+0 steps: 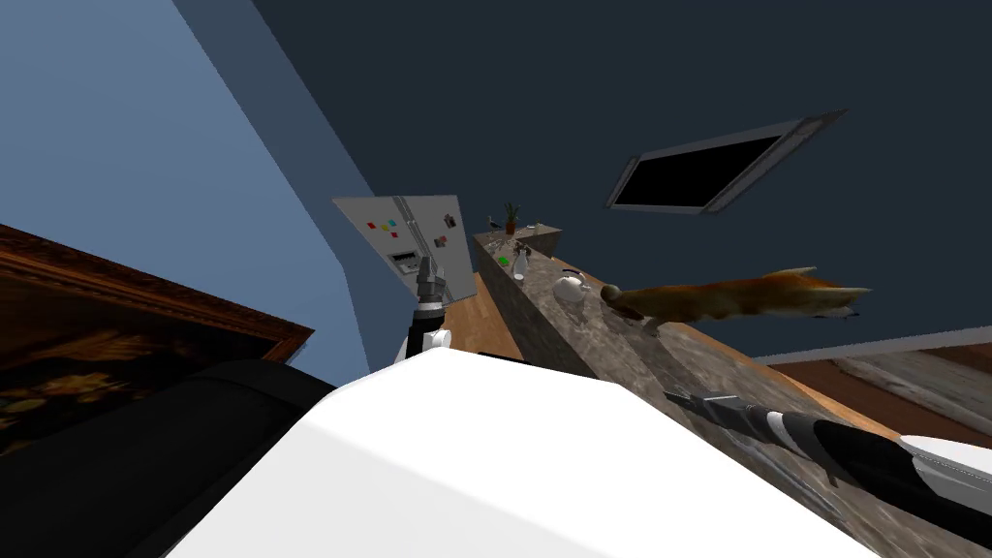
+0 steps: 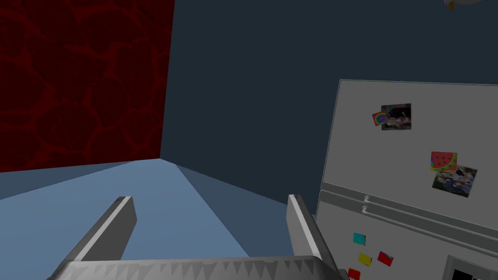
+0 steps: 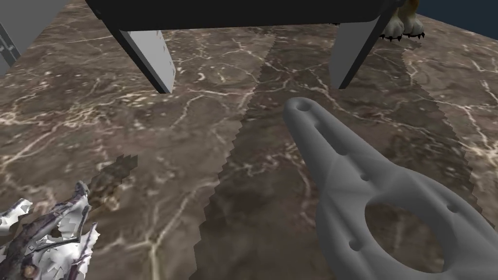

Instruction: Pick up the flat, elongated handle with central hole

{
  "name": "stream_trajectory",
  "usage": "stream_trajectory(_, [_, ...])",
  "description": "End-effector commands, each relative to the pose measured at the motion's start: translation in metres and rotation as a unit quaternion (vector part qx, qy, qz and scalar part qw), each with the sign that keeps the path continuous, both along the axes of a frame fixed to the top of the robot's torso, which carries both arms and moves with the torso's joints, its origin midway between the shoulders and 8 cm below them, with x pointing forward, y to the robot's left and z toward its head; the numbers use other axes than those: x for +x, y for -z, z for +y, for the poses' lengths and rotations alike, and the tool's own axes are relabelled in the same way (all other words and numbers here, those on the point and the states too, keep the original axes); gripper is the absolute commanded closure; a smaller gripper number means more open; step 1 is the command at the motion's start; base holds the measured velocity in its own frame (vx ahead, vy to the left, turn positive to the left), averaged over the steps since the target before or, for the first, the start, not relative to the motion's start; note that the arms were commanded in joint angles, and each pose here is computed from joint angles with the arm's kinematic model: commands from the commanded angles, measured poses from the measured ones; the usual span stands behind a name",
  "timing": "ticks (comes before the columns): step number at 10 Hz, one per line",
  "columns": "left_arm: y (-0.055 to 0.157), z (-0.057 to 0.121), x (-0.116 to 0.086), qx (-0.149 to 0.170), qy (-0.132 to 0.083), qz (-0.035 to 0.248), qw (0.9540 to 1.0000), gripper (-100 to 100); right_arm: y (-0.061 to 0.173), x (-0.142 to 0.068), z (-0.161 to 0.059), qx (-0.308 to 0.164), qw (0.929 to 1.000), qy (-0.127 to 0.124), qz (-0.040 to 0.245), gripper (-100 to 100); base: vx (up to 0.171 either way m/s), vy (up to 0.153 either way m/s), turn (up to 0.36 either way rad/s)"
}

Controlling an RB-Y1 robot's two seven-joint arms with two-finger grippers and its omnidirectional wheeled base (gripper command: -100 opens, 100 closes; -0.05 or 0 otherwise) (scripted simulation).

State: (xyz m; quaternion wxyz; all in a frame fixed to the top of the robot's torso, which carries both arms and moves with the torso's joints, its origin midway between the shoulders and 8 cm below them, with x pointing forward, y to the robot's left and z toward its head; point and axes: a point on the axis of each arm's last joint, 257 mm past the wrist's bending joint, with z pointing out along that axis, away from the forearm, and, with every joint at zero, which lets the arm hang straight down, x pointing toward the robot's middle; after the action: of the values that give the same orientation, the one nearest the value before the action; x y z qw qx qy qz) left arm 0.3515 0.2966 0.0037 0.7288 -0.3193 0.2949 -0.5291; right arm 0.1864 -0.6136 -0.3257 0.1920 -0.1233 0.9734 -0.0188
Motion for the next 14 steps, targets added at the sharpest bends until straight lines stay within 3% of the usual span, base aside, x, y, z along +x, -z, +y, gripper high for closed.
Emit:
stream_trajectory(1, [0.000,0.000,0.000,0.000,0.000,0.000,1.0000,0,0.004,-0.032,-0.018,-0.017,0.9990,-0.007,0.040,-100,0.029,-0.023,0.339])
stream_trajectory(2, [0.000,0.000,0.000,0.000,0.000,0.000,1.0000,0,0.004,-0.032,-0.018,-0.017,0.9990,-0.007,0.040,-100,0.006,-0.017,0.103])
stream_trajectory(5, [0.000,0.000,0.000,0.000,0.000,0.000,1.0000,0,0.006,-0.090,-0.041,-0.038,0.9932,-0.015,0.109,-100,0.008,-0.025,0.198])
stream_trajectory(8, [0.000,0.000,0.000,0.000,0.000,0.000,1.0000,0,0.005,-0.134,-0.054,-0.048,0.9860,-0.020,0.159,-100,-0.005,-0.031,0.166])
stream_trajectory(9, [0.000,0.000,0.000,0.000,0.000,0.000,1.0000,0,0.005,-0.125,-0.052,-0.046,0.9878,-0.019,0.147,-100,-0.006,-0.013,0.045])
stream_trajectory(10, [0.000,0.000,0.000,0.000,0.000,0.000,1.0000,0,0.005,-0.127,-0.052,-0.046,0.9875,-0.019,0.149,0,0.000,0.000,0.000])
stream_trajectory(11, [0.000,0.000,0.000,0.000,0.000,0.000,1.0000,0,0.009,-0.137,-0.059,-0.046,0.9878,-0.009,0.148,-100,-0.008,0.014,0.135])
stream_trajectory(14, [0.000,0.000,0.000,0.000,0.000,0.000,1.0000,0,0.016,-0.154,-0.067,-0.044,0.9879,0.006,0.148,-100,-0.010,0.021,0.119])
